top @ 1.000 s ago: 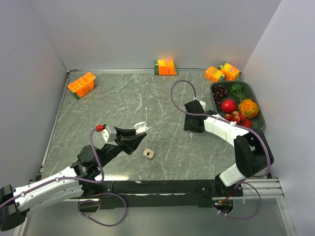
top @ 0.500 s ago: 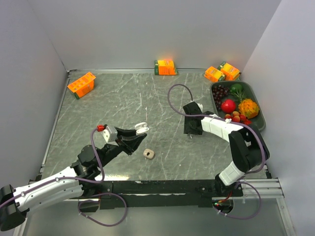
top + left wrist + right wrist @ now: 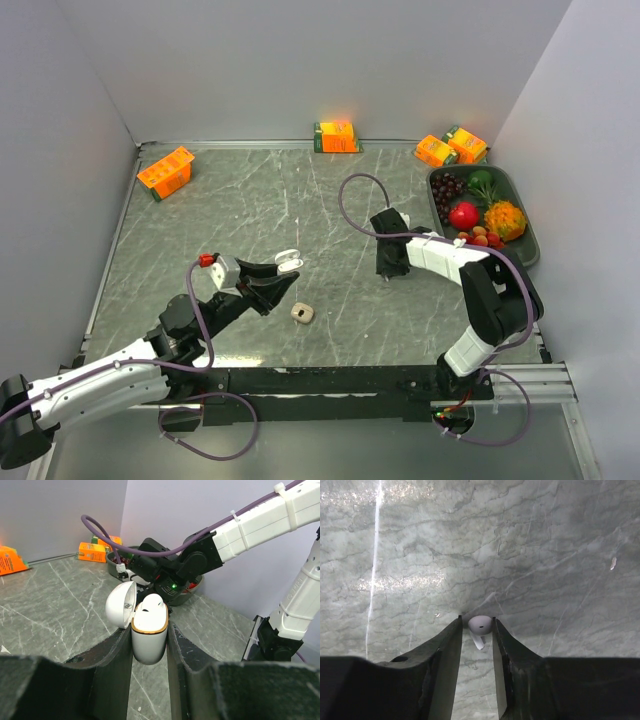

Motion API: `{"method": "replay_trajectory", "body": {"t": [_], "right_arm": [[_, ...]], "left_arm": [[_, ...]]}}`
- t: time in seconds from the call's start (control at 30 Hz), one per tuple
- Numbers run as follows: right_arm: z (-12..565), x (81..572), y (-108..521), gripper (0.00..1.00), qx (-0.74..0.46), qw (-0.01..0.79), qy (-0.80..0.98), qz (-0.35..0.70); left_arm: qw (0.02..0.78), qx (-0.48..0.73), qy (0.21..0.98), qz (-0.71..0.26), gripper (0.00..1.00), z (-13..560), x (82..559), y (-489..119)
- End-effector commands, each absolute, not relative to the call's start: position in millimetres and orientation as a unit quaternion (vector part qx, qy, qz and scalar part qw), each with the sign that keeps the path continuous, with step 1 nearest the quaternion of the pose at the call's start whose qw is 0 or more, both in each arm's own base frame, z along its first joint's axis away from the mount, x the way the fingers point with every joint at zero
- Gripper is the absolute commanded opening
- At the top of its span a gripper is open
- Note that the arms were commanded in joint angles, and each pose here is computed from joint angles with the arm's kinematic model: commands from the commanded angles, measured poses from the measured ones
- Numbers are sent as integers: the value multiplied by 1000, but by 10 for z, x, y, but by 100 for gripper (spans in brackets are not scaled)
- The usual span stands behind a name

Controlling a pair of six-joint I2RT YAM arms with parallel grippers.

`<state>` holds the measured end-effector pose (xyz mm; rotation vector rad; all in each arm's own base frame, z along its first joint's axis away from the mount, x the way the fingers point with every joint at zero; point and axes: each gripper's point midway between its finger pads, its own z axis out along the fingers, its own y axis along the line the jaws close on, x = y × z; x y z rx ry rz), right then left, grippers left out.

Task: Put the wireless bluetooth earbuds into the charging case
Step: Pick up the earbud from the center of the board.

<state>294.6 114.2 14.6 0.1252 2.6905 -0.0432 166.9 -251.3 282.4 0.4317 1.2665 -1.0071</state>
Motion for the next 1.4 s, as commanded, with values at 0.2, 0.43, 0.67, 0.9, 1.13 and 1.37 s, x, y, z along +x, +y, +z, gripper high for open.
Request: {"method": "replay_trajectory", "body": {"t": [0.2, 0.43, 0.67, 0.9, 1.13, 1.37], "right_arm": [[97, 2952, 1170, 20, 51, 216, 975, -13], [158, 2935, 1241, 0, 74, 225, 971, 13], [535, 3010, 1363, 0, 89, 289, 951, 57], [1309, 3100, 1620, 0, 85, 414, 896, 137], [2230, 3047, 1873, 0, 61, 528, 823, 201], [3318, 2857, 2199, 0, 41, 638, 713, 290]], "left_arm": [[674, 180, 543, -467, 1, 2985, 1616, -2494], [675, 178, 543, -467, 1, 2980, 1617, -2479], [678, 176, 544, -462, 1, 2979, 1636, -2469], [683, 171, 543, -457, 1, 3006, 1662, -2463], [693, 162, 541, -448, 1, 3070, 1726, -2461], [712, 164, 524, -438, 1, 3262, 1815, -2543]]}}
